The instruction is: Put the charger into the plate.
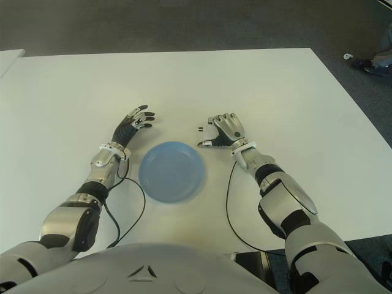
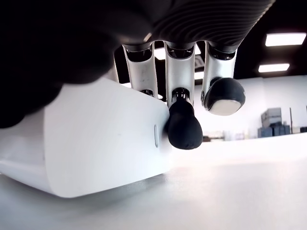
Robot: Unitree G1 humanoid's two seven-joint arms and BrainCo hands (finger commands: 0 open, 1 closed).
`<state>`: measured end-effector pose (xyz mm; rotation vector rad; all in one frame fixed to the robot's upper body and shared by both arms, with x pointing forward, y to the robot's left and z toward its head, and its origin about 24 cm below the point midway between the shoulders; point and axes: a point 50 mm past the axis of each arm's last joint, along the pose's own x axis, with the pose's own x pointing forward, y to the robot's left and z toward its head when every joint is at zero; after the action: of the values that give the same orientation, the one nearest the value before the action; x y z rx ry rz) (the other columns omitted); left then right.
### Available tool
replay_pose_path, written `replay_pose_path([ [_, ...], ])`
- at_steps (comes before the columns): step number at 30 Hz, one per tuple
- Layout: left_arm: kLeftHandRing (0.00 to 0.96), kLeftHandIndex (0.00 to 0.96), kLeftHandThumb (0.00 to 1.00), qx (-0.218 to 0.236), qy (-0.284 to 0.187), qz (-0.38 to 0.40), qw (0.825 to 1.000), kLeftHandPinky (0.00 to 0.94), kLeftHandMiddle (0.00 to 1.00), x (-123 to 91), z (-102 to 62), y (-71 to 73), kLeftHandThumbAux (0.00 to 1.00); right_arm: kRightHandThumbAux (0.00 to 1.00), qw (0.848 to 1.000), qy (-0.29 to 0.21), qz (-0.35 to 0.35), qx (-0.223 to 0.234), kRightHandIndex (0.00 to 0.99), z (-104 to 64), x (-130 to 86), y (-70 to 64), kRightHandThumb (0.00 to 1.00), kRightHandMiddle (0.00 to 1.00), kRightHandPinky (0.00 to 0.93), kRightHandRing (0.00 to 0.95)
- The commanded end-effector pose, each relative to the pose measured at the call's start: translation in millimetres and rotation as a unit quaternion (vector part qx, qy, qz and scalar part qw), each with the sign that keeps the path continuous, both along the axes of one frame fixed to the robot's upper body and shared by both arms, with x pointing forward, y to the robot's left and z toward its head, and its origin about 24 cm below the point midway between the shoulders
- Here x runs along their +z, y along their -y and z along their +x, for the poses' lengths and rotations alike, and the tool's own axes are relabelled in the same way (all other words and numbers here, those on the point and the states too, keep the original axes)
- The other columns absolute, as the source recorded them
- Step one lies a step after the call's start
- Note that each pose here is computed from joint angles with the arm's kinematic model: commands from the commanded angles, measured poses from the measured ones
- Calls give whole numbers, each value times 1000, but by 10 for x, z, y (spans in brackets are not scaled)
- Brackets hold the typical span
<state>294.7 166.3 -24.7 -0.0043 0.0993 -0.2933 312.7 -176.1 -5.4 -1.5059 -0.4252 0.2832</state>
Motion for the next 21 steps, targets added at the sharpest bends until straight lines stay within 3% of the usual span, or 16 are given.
replay_pose_path([
  [1, 269, 156, 0, -10, -63, -3, 998, 287, 265, -209, -134, 16, 433, 711, 997, -66, -28, -8, 439, -179, -235, 99, 743, 902, 908, 893],
  [11, 270, 168, 0, -10, -72, -2, 997, 288, 271, -222, -125, 25, 441, 711, 998, -52, -24, -8, 439, -137, -173, 124, 743, 904, 911, 898],
  [21, 276, 178, 0, -11, -73, 2, 997, 295, 276, -227, -118, 47, 438, 712, 1000, 7, 17, -1, 439, 84, 167, 98, 738, 898, 889, 886],
])
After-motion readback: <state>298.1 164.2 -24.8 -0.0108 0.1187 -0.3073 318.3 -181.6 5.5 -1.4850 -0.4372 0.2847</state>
